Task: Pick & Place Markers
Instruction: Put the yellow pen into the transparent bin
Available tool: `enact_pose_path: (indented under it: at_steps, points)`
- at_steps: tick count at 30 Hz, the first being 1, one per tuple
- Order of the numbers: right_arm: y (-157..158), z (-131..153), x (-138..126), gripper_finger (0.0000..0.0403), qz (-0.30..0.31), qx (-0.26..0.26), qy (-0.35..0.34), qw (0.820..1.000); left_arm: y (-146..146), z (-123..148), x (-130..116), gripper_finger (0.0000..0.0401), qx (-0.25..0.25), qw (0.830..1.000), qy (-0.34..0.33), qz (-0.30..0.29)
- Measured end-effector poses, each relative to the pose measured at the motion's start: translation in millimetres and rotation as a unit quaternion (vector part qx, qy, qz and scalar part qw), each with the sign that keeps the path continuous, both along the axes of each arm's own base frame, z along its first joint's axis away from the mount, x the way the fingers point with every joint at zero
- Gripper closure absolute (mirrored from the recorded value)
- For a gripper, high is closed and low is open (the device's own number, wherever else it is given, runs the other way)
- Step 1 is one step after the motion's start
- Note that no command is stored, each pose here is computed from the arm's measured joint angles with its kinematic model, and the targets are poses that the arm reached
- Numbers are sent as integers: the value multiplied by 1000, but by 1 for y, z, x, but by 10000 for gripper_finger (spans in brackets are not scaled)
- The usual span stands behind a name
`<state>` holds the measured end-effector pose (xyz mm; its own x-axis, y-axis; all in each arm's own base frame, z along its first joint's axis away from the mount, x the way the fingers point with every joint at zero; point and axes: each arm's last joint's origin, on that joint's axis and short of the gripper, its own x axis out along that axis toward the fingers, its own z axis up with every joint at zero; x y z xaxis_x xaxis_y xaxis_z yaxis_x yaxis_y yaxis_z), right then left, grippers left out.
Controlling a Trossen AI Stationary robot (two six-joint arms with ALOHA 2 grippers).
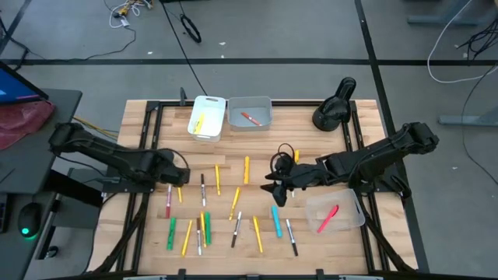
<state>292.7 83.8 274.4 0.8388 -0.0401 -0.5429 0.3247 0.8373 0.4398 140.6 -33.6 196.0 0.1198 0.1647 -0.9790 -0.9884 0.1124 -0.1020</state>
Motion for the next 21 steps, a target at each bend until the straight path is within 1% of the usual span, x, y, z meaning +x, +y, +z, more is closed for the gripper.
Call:
enact_pose_path:
  at_steps: [4, 8, 12, 21]
  points:
    - [0, -2, -1, 177, 1, -4, 13, 1000, -4, -10, 10, 222, -15, 1000, 21, -6]
    - [1, -3, -2, 177, 20, 4, 24, 999, -7, -19, 20, 222, -17, 999, 27, -8]
    - [2, -5, -3, 177, 45, 18, 35, 998, -8, -29, 24, 222, -15, 998, 62, -1]
    - [8, -10, -9, 177, 92, 39, 78, 992, -11, -45, 33, 223, -12, 995, 96, 7]
